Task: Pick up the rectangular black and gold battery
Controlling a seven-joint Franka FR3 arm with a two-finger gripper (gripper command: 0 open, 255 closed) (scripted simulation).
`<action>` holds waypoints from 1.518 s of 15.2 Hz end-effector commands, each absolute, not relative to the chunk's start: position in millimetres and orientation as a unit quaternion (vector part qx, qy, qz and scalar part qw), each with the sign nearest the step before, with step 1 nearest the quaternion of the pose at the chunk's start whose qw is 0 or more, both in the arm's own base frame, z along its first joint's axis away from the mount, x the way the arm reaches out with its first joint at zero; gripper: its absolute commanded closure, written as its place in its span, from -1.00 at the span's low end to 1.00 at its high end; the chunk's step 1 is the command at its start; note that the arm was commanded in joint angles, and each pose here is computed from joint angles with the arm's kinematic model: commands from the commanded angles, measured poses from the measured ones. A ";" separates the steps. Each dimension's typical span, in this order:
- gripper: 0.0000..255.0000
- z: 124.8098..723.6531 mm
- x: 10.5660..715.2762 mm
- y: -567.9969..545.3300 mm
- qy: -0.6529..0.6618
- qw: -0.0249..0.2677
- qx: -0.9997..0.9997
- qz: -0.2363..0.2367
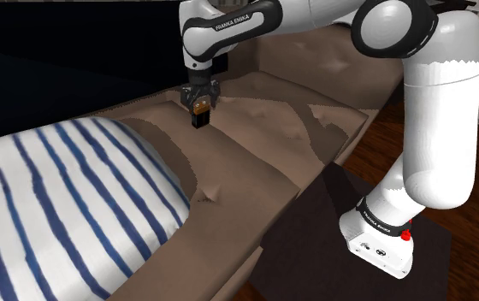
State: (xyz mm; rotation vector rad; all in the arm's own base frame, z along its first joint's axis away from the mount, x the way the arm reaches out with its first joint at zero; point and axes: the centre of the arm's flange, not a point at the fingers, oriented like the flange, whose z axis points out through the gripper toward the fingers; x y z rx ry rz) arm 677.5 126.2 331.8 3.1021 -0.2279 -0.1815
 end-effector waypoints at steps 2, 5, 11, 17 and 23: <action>1.00 329.8 677.1 127.4 -0.073 0.013 0.996 -0.058; 1.00 329.8 677.6 127.2 -0.073 0.013 0.996 -0.058; 1.00 335.6 677.2 126.6 -0.073 0.013 0.996 -0.058; 1.00 367.2 677.3 126.6 -0.073 0.013 0.996 -0.058; 1.00 398.9 677.3 126.6 -0.073 0.013 0.996 -0.058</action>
